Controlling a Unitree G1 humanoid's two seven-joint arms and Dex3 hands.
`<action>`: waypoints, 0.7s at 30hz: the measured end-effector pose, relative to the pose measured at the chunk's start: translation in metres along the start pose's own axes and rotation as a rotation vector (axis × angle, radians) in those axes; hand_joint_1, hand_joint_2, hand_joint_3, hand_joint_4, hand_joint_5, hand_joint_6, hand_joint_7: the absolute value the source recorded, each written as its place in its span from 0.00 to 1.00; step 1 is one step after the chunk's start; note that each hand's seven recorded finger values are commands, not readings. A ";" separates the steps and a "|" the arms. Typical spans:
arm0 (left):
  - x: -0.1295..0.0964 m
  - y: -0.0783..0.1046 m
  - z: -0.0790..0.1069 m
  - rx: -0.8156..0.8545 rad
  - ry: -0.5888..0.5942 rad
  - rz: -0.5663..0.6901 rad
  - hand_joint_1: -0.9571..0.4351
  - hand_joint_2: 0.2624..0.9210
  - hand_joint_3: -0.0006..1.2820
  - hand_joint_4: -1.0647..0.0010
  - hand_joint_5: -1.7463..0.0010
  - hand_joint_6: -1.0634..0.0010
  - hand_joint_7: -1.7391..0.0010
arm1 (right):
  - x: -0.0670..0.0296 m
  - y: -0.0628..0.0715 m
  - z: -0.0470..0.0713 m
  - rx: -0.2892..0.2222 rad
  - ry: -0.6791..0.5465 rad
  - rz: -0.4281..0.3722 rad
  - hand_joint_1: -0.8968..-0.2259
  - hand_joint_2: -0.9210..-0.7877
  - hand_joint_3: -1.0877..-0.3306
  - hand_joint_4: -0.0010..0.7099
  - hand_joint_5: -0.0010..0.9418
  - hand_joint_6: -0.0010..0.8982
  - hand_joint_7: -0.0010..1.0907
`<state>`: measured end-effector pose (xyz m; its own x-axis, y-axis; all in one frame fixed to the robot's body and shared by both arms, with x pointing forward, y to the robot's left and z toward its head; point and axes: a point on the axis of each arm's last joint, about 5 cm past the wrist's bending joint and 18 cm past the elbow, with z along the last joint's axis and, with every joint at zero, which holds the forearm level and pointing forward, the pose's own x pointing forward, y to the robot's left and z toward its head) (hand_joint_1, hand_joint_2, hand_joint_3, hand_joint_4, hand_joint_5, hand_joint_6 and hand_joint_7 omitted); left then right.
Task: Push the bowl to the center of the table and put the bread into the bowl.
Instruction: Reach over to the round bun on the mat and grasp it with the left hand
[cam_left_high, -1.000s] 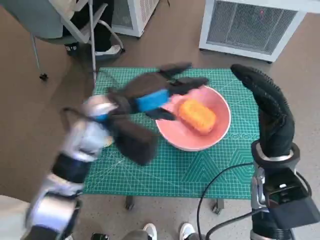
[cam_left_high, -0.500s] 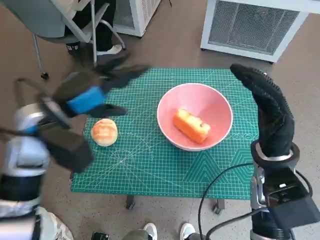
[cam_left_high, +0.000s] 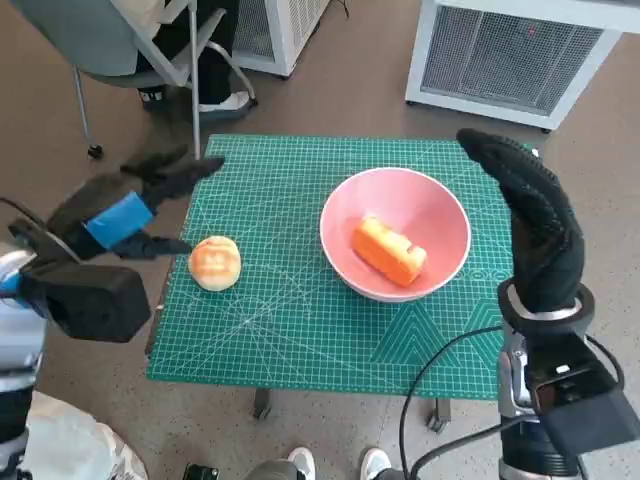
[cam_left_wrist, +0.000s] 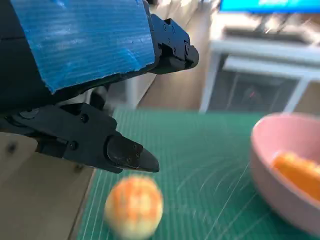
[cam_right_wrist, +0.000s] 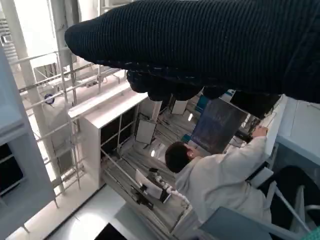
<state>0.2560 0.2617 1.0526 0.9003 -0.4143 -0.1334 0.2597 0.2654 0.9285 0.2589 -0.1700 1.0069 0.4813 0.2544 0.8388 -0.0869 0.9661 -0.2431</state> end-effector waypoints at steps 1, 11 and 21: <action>0.000 -0.001 -0.001 -0.006 0.008 -0.008 0.56 0.94 0.01 0.83 1.00 0.71 0.99 | 0.0003 0.000 0.000 0.000 -0.002 0.001 0.57 0.00 0.46 0.52 0.01 0.00 0.67; 0.012 -0.020 -0.005 -0.030 0.059 -0.094 0.59 0.95 0.00 0.82 1.00 0.71 1.00 | 0.0020 -0.001 0.000 0.000 -0.009 0.021 0.54 0.00 0.46 0.51 0.01 0.00 0.67; 0.029 -0.042 -0.018 -0.050 0.117 -0.201 0.58 0.96 0.00 0.81 1.00 0.71 1.00 | 0.0032 -0.003 0.001 0.003 -0.013 0.035 0.53 0.00 0.47 0.51 0.01 0.00 0.68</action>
<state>0.2776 0.2539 1.0035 0.8624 -0.3603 -0.3555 0.4519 0.2315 0.8615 0.2600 -0.1725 1.0107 0.4663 0.2883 0.8364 -0.1064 0.9568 -0.2705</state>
